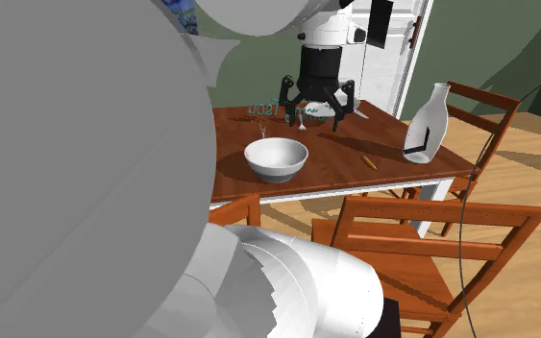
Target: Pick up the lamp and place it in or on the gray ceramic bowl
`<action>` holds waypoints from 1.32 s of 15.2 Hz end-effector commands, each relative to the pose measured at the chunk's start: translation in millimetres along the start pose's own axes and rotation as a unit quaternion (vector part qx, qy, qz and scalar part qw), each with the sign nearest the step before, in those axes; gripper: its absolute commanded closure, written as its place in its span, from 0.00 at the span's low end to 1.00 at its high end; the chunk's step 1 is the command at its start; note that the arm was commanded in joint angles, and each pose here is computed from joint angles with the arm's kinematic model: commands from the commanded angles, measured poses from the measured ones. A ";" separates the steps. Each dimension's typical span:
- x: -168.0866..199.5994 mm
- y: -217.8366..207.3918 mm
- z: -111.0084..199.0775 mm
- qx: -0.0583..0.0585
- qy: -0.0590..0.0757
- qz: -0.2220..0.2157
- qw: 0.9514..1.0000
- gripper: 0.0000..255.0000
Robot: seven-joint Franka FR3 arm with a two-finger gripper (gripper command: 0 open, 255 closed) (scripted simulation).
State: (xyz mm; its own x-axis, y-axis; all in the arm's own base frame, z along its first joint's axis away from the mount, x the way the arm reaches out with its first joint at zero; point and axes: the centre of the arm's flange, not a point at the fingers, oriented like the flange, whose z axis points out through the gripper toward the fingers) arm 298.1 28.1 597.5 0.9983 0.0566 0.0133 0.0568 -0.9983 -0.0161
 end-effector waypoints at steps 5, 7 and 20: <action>36.3 -36.4 18.4 0.001 -0.011 0.044 0.999 0.00; 55.5 -53.4 27.9 0.002 -0.016 0.066 0.998 0.00; 193.5 -142.0 94.8 0.006 -0.052 0.208 0.977 0.00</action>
State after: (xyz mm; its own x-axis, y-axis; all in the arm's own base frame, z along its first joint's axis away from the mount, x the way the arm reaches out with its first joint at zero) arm 470.7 176.7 513.5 0.9401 -0.3283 -0.0916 -0.3305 -0.9437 -0.0102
